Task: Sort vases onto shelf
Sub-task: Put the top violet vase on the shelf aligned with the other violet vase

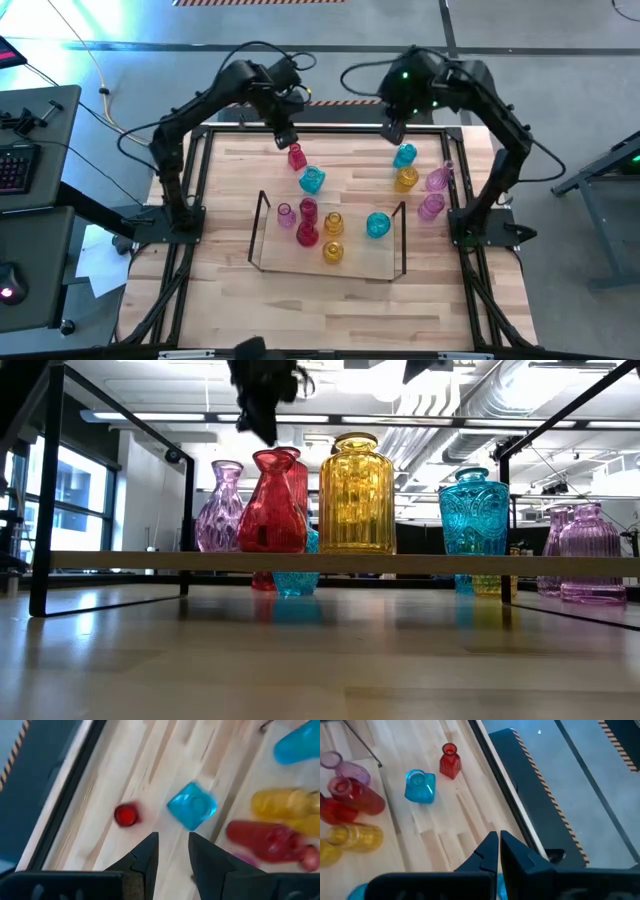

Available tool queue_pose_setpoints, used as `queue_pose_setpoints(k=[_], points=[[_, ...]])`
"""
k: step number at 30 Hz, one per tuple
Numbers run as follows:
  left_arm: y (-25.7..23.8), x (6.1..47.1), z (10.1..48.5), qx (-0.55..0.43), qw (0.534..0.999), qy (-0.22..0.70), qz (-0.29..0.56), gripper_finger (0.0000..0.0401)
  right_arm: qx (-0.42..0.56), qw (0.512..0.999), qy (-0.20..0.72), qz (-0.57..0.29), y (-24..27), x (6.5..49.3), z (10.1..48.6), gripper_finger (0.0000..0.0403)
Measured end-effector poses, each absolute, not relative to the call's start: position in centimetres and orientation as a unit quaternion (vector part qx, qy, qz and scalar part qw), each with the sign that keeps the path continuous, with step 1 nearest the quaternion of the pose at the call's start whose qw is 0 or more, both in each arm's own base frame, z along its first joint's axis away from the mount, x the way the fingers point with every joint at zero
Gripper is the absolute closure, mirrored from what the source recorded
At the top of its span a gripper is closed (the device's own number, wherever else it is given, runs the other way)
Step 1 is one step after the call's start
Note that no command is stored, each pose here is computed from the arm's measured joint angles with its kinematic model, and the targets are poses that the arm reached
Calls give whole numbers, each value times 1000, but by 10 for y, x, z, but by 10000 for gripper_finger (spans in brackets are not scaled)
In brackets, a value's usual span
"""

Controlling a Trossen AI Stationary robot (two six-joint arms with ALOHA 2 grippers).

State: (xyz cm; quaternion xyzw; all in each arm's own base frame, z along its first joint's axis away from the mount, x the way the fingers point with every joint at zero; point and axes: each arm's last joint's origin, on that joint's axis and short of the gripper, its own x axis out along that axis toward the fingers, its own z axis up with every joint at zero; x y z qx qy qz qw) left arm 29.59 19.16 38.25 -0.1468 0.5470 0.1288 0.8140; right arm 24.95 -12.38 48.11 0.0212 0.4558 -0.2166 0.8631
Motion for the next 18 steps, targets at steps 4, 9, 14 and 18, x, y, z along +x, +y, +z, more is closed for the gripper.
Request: queue_pose_setpoints(k=[4, 9, 14, 18], points=[[204, 292, 369, -143, 791, 585, 105, 302, 26, 867, 453, -206, -141, 236, 483, 403], [219, 290, 361, -119, 797, 587, 78, 302, 43, 871, 442, -209, -160, 226, 484, 403], [239, 291, 349, -99, 801, 586, 70, 302, 55, 875, 416, -241, -173, 220, 487, 403], [258, 296, 331, -114, 796, 589, 81, 302, 86, 869, 408, -267, -181, 216, 486, 403]])
